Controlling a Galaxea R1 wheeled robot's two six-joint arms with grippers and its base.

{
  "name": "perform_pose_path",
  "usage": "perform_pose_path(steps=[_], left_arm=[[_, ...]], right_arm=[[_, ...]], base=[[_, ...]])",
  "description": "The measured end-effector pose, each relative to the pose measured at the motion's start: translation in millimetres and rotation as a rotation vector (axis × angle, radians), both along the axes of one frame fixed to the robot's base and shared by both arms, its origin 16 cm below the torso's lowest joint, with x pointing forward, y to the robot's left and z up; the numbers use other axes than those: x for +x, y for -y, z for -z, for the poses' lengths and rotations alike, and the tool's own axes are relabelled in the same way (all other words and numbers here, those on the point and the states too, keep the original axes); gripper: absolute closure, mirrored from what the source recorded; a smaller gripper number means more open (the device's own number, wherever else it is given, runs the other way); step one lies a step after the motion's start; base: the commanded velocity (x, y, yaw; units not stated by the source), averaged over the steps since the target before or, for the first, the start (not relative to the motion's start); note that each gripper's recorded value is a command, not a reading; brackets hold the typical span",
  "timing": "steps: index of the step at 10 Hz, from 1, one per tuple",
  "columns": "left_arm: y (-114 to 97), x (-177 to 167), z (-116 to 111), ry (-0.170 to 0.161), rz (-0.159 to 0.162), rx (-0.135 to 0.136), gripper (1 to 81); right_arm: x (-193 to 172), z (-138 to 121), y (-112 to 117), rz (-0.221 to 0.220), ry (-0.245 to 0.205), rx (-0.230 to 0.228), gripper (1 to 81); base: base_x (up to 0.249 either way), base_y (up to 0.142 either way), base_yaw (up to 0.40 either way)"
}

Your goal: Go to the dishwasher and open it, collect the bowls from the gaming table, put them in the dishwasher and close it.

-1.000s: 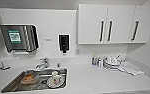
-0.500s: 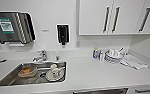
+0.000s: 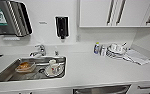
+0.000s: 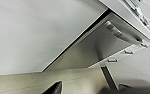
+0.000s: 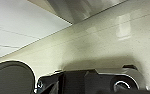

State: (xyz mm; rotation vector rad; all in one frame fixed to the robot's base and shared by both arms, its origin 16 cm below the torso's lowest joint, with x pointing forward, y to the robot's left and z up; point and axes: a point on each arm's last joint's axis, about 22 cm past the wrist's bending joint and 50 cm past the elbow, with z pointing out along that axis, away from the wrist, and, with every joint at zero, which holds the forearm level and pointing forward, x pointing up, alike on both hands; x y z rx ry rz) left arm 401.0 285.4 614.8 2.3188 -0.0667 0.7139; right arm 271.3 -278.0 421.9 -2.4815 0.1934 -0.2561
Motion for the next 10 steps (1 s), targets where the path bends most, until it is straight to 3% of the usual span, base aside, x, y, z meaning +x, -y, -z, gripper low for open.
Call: perform_pose_path(steps=[3,4,6,8,10], left_arm=[[-5.0,-0.2,-9.4,-0.003,0.015,0.005,1.0],[-4.9,2.9,-12.1,0.004,0.017,0.005,1.0],[-15.2,15.6,-23.1,0.036,0.008,0.022,1.0],[-9.3,18.2,-36.1,0.05,0.015,0.005,1.0],[-4.2,18.5,-36.3,0.05,0.02,-0.004,1.0]], right_arm=[[8.8,0.4,-0.5,0.007,0.003,0.005,1.0],[24.9,-7.5,-0.5,0.012,0.024,0.012,1.0],[41.3,-23.7,-6.1,0.019,0.043,0.039,1.0],[62.2,-43.8,6.9,0.034,0.066,0.042,1.0],[87.0,-79.6,20.6,0.051,0.092,0.057,1.0]], base=[[0.0,0.0,0.0],[0.0,0.0,0.0],[0.0,0.0,0.0],[0.0,0.0,0.0],[0.0,0.0,0.0]])
